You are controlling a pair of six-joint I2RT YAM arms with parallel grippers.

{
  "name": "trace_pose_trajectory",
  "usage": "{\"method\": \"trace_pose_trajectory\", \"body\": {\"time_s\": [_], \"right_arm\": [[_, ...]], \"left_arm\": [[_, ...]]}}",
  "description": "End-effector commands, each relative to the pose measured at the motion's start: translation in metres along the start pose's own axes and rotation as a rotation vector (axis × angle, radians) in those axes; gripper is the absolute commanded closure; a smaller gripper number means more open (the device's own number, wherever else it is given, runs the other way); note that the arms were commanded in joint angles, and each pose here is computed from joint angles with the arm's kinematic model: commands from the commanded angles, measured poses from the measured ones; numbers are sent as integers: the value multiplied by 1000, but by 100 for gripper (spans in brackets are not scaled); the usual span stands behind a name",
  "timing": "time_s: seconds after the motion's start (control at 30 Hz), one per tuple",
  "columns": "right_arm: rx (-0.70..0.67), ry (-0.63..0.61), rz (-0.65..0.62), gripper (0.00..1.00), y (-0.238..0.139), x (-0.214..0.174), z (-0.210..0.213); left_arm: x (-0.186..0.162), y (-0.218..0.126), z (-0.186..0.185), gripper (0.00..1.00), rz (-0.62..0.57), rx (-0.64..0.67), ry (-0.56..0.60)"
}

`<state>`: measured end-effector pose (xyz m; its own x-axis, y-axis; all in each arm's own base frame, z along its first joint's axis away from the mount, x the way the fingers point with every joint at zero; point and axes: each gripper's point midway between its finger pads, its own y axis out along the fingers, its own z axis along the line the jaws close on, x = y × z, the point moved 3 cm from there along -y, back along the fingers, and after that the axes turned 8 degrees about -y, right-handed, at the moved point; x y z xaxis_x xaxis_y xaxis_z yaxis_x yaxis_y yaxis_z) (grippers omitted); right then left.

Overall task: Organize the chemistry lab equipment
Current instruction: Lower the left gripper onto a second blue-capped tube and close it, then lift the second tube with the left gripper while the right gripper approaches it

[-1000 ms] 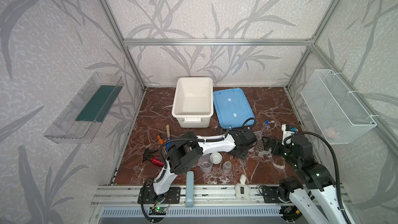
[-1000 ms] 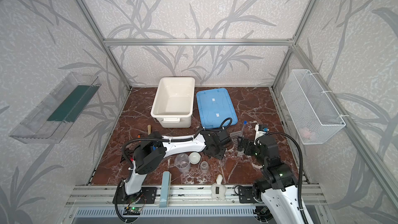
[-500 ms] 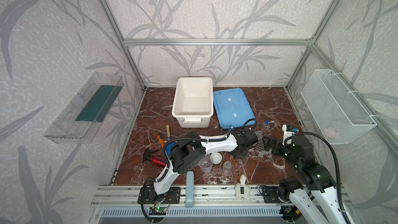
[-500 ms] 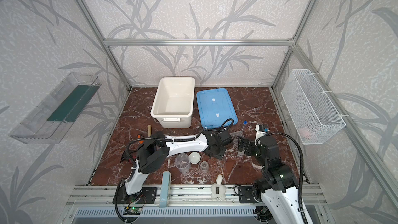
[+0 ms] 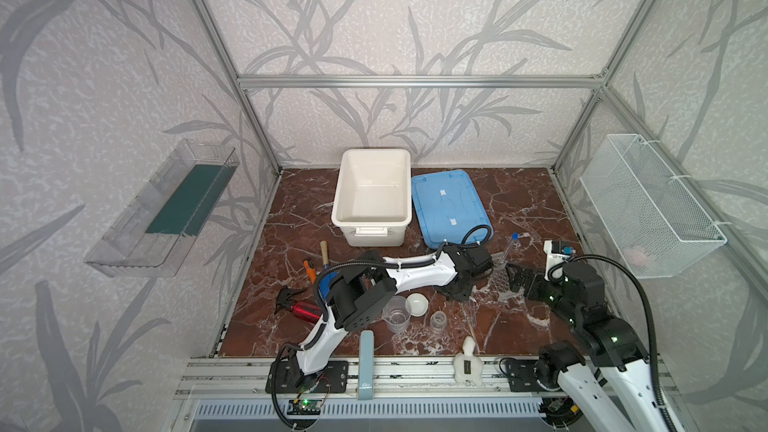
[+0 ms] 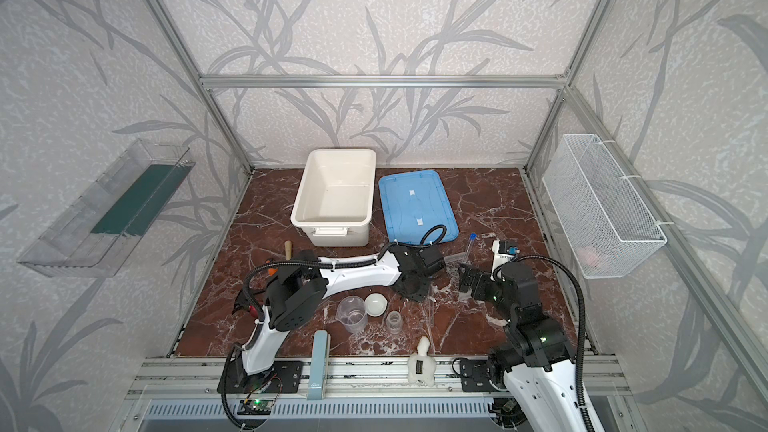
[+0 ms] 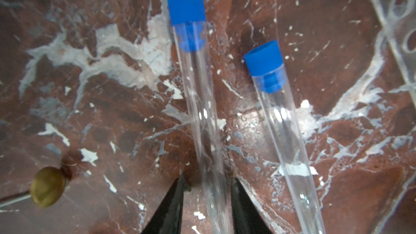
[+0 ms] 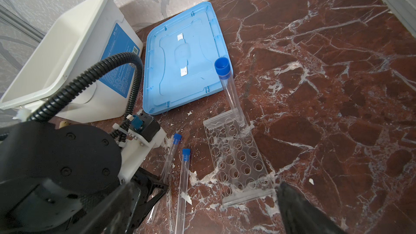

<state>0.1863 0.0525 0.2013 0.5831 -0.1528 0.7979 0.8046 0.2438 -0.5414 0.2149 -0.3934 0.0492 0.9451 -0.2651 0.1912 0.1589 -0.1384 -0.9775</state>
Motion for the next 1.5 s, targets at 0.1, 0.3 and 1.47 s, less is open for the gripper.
{"method": "trace_pose_trajectory", "body": {"time_s": [0.1, 0.3, 1.47], "right_arm": [[-9, -16, -14, 2, -2, 1, -1], [-10, -19, -16, 2, -2, 2, -1], [254, 70, 109, 1, 10, 12, 40]], "left_arm": [[-24, -9, 6, 66, 35, 69, 38], [-28, -6, 8, 68, 32, 86, 42], [26, -88, -19, 85, -357, -402, 83]]}}
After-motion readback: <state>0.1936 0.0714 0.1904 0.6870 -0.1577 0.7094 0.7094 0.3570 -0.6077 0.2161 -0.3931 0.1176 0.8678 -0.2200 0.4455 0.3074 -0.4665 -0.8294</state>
